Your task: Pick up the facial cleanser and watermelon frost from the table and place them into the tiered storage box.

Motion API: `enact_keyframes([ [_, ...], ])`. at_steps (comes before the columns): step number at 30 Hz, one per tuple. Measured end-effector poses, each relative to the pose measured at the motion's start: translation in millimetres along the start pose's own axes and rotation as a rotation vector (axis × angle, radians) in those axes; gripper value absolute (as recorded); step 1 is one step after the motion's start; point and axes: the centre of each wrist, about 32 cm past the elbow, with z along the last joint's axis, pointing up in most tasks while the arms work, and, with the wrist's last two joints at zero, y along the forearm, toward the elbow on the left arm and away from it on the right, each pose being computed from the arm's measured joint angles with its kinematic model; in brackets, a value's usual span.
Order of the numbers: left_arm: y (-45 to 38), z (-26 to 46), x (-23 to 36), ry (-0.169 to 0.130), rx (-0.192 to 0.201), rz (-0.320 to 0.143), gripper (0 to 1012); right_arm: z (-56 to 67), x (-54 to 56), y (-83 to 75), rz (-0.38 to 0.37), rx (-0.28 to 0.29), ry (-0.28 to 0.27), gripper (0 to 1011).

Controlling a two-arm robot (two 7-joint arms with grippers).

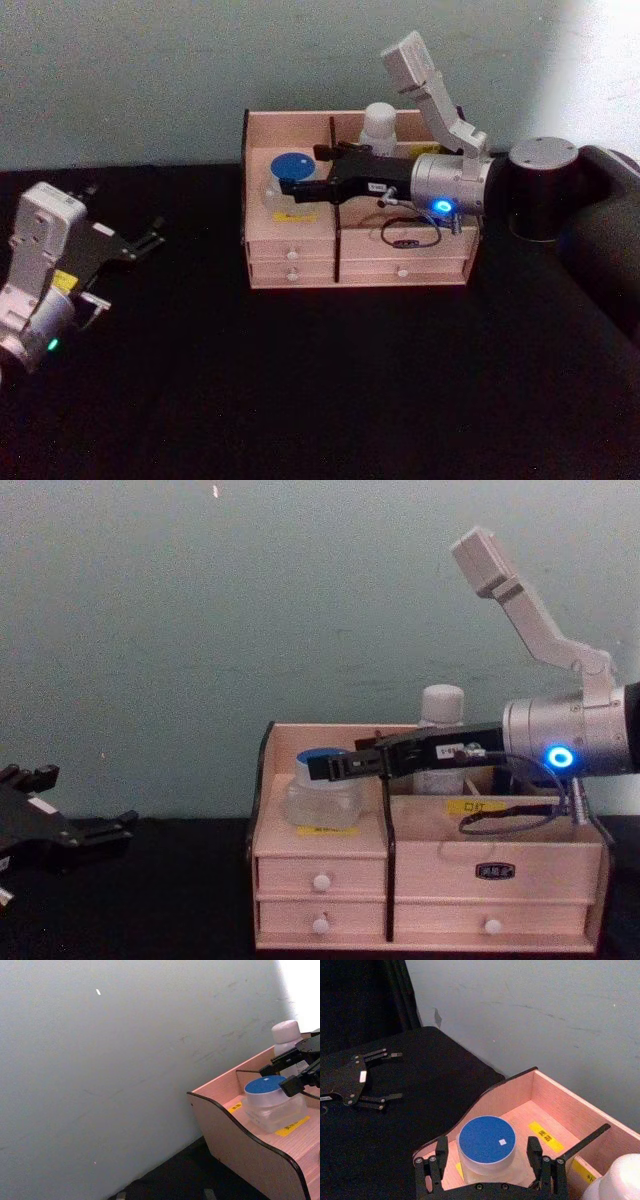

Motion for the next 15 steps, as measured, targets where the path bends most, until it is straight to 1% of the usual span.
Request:
enact_keyframes([
  [11,0.0,0.0,0.0,0.000,0.000,0.000,1001,-0.3,-0.1,-0.1,0.000,-0.001,0.001,1002],
  [15,0.0,0.0,0.0,0.000,0.000,0.000,1001,3.1,-2.7,-5.2,-0.006,0.018,-0.018,1002],
])
